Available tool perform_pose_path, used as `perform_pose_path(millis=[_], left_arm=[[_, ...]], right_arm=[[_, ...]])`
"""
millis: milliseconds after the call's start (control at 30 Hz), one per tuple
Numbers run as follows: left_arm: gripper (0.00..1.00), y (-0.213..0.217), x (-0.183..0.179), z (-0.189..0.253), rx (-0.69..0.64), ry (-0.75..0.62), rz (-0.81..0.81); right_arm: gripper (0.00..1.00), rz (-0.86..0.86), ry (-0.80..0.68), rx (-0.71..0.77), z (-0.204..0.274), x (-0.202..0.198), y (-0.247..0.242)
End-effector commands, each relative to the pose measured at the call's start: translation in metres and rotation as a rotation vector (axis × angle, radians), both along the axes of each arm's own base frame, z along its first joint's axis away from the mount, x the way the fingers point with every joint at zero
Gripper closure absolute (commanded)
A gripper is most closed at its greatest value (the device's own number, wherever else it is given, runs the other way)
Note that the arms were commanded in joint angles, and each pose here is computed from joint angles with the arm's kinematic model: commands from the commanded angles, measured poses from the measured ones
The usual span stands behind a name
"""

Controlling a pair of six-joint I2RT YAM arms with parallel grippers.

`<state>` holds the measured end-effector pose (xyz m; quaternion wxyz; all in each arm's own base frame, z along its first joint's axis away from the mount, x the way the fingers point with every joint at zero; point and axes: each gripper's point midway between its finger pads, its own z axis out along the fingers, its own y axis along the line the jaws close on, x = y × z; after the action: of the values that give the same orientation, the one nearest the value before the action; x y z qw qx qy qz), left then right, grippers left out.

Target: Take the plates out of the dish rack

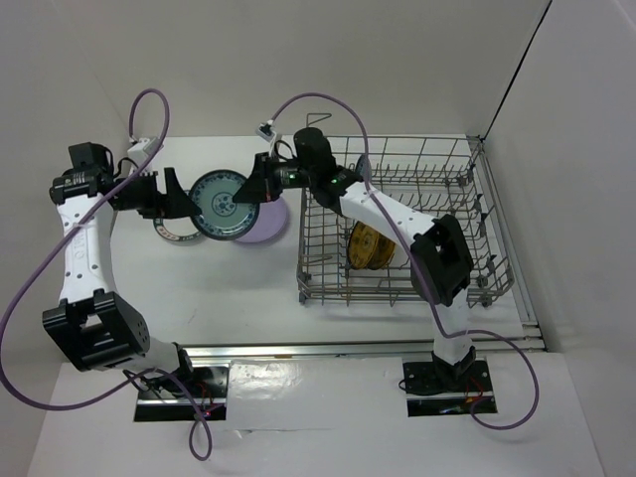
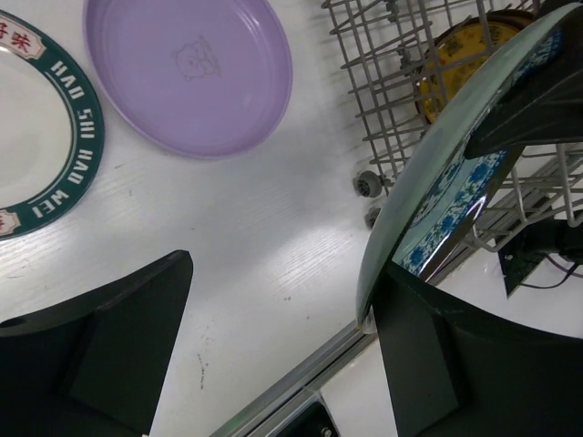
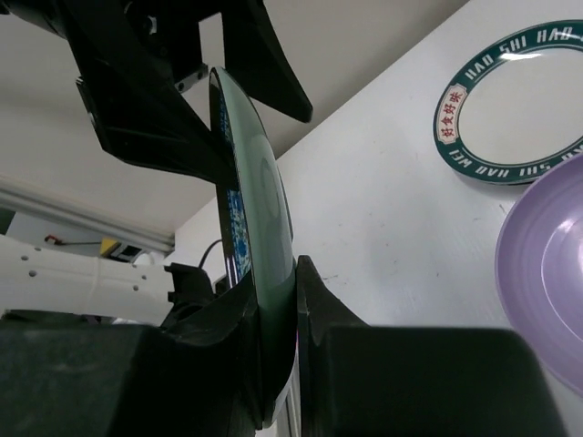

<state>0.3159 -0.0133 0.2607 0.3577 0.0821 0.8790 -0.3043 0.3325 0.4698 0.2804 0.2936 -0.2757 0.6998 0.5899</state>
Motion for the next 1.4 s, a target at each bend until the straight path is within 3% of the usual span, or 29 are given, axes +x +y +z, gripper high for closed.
perform_pose_path(millis=[0, 100, 167, 233, 267, 433, 567, 600, 633, 733, 767, 867, 1000, 1167, 1267, 1367], left_arm=[[0.08, 0.002, 0.004, -0.003, 0.021, -0.025, 0.005], [0.13, -0.006, 0.003, 0.000, 0.001, -0.033, -0.019], [0.21, -0.010, 0.004, -0.002, -0.012, -0.026, -0.035], [0.38, -0.016, 0.003, 0.006, -0.030, -0.040, -0.058], [0.61, -0.017, 0.001, 0.005, -0.034, -0.030, -0.058], [0.99, -0.028, -0.004, 0.007, -0.056, -0.025, -0.098], [1.00, -0.024, -0.010, -0.003, -0.025, 0.005, -0.090], [1.00, -0.021, -0.012, -0.007, 0.004, 0.017, -0.084], [1.00, -0.019, -0.015, -0.008, 0.024, 0.018, -0.083], [1.00, -0.008, -0.020, -0.014, 0.091, 0.036, -0.062], [1.00, -0.003, -0.023, -0.017, 0.097, 0.055, -0.045], [1.00, 0.012, -0.032, -0.029, 0.143, 0.093, -0.019], [1.00, 0.026, -0.050, -0.062, 0.222, 0.167, -0.032], [1.00, 0.022, -0.071, -0.128, 0.221, 0.295, -0.198], [1.00, 0.015, -0.075, -0.157, 0.231, 0.333, -0.286], [1.00, 0.026, -0.062, -0.182, 0.309, 0.332, -0.271]], right_arm=[[1.00, 0.095, -0.117, 0.151, 0.060, -0.019, 0.011], [1.00, 0.104, -0.100, 0.137, 0.049, -0.019, 0.012], [1.00, 0.123, -0.078, 0.131, 0.042, -0.022, 0.018], [1.00, 0.132, -0.060, 0.125, 0.036, -0.022, 0.020], [1.00, 0.132, -0.067, 0.130, 0.038, -0.022, 0.020], [1.00, 0.153, -0.033, 0.112, 0.025, -0.027, 0.025], [1.00, 0.163, -0.006, 0.074, 0.017, -0.032, 0.028], [0.95, 0.164, -0.011, 0.068, 0.019, -0.032, 0.028], [0.73, 0.131, -0.008, 0.051, 0.017, -0.026, 0.028], [0.51, 0.066, -0.055, 0.004, 0.026, -0.020, 0.021], [0.37, 0.041, -0.053, -0.025, 0.022, -0.018, 0.018], [0.24, -0.113, -0.123, -0.079, 0.031, 0.004, 0.006], [0.21, -0.312, -0.129, -0.168, 0.040, 0.031, -0.027], [0.20, -0.493, -0.214, -0.237, 0.066, 0.046, -0.071], [0.19, -0.522, -0.262, -0.254, 0.078, 0.041, -0.086], [0.18, -0.560, -0.287, -0.274, 0.080, 0.041, -0.102]])
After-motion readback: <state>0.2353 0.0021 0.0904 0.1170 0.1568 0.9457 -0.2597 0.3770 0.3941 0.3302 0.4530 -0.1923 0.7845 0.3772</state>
